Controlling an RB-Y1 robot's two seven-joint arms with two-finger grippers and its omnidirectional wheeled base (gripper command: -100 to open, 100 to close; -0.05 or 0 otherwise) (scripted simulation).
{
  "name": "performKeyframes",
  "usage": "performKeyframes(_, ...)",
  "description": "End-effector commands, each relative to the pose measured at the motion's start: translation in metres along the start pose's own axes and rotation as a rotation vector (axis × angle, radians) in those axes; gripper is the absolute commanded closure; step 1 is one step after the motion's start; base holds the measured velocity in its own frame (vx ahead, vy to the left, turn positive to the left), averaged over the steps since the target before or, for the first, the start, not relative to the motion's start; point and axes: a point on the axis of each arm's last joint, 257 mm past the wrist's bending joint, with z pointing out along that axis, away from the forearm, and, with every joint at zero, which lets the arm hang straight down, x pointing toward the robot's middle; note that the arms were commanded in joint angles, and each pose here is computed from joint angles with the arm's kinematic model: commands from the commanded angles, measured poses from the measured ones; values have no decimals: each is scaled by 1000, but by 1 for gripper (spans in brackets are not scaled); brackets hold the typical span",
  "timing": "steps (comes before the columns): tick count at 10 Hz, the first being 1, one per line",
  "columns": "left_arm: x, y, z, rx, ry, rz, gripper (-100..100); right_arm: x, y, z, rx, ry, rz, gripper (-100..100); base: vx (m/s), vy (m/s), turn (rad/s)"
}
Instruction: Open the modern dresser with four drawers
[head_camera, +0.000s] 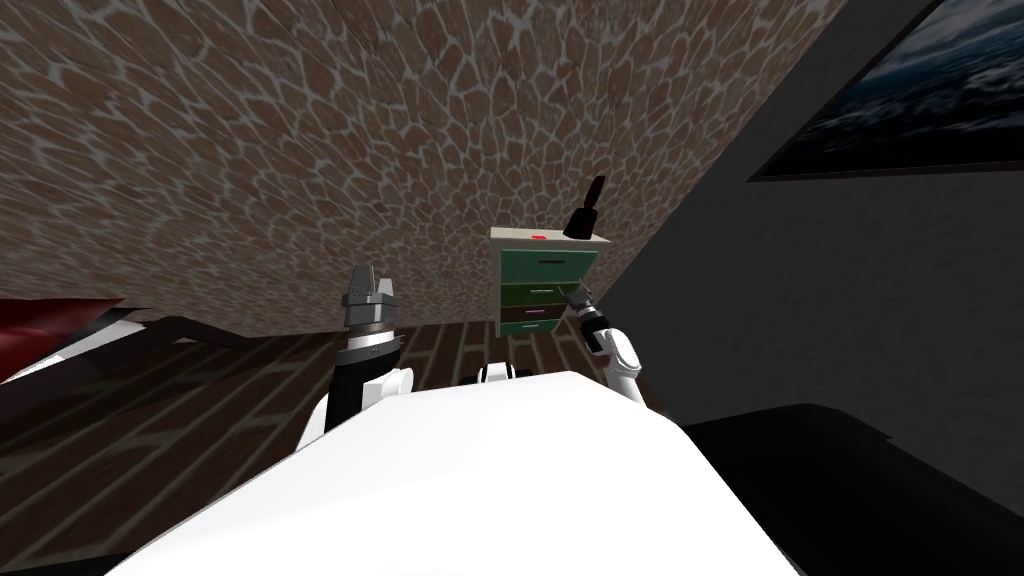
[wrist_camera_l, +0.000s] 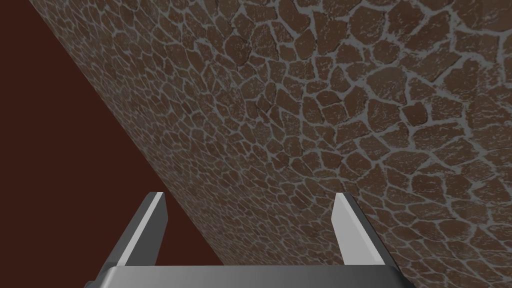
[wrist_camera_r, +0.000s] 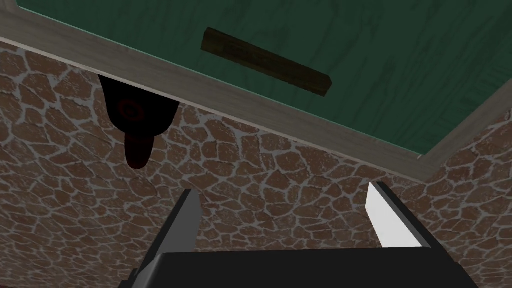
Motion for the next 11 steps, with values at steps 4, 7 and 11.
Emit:
performKeyframes(4, 0, 0, 0, 0, 0, 0, 0, 23, -16, 19, 9, 57, -255, -100, 92, 92, -7)
performKeyframes(7, 0, 0, 0, 0, 0, 0, 0, 33, -22, 27, 9, 84, -366, -100, 79, 75, -1)
performKeyframes(11, 0, 0, 0, 0, 0, 0, 0, 46, -34, 42, 7, 124, -544, -100, 101, 103, -2)
